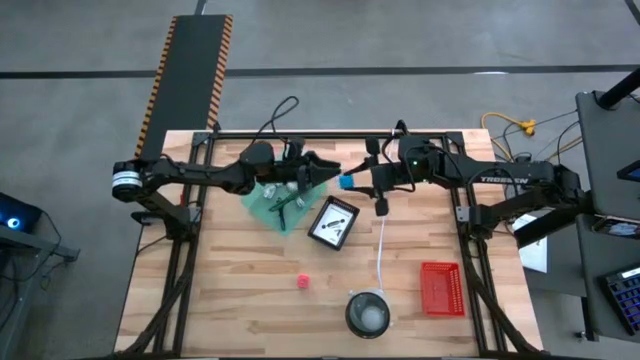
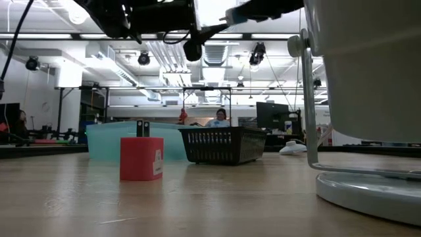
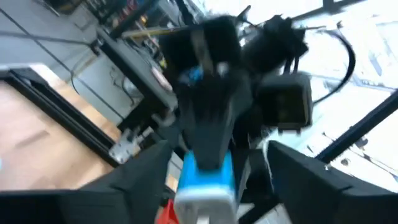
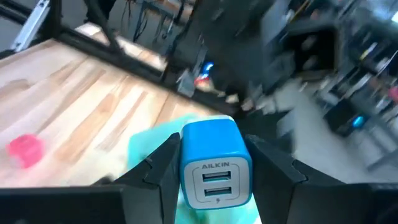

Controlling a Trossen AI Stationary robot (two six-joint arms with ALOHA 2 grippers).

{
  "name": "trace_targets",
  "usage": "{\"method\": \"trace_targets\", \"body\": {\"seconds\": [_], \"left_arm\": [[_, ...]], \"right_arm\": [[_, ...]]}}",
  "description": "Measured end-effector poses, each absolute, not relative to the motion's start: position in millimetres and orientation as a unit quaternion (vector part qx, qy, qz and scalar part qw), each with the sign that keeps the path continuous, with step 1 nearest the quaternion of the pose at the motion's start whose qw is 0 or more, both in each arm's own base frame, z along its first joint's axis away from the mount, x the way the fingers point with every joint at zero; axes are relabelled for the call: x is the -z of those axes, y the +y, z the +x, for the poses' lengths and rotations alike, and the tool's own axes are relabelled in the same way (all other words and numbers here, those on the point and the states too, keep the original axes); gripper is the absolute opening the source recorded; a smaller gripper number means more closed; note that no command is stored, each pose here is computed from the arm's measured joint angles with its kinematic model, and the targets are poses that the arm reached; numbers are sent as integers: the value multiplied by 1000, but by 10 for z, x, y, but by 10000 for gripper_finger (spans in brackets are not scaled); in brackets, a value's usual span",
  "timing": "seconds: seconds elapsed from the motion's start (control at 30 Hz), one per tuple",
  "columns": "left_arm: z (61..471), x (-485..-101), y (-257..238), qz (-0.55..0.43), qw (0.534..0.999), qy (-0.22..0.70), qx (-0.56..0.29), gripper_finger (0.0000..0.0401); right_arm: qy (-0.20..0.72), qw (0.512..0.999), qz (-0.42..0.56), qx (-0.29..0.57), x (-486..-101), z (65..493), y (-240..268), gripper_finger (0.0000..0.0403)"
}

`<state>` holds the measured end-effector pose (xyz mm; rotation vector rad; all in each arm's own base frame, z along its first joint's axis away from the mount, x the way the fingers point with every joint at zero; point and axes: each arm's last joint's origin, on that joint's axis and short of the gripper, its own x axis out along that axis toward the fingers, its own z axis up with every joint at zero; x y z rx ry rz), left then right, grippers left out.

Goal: Pick and place items into bin
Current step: Put the blue charger adaptor into the red bin

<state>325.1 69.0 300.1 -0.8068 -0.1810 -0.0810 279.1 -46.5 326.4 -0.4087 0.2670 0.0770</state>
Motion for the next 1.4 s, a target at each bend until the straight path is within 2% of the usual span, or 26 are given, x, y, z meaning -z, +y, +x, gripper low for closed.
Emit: {"method": "trace_targets", "body": {"seconds": [0.1, 0.23, 0.53, 0.87, 1.03, 1.23, 1.4], "left_arm": [[3217, -3023, 758, -391, 915, -94, 30, 299], [3186, -3036, 839, -390, 915, -99, 20, 330], [3150, -3037, 954, -388, 916, -104, 6, 335], [3144, -3029, 976, -389, 915, -102, 2, 336], [3144, -3028, 974, -390, 915, -101, 5, 336], [3145, -3026, 969, -390, 916, -97, 11, 336], [3147, -3012, 970, -391, 916, -90, 8, 336]], "right_arm": [[174, 968, -177, -43, -3254, 2658, -453, 138], [227, 964, -131, -46, -3268, 2422, -427, 138], [389, 914, 68, -89, -3188, 1795, -253, 138], [516, 796, 253, -189, -3085, 1353, -60, 138], [573, 744, 278, -205, -2905, 1262, 12, 138], [600, 675, 319, -288, -2644, 1232, 164, 138], [627, 647, 312, -301, -2386, 1207, 250, 138]]}}
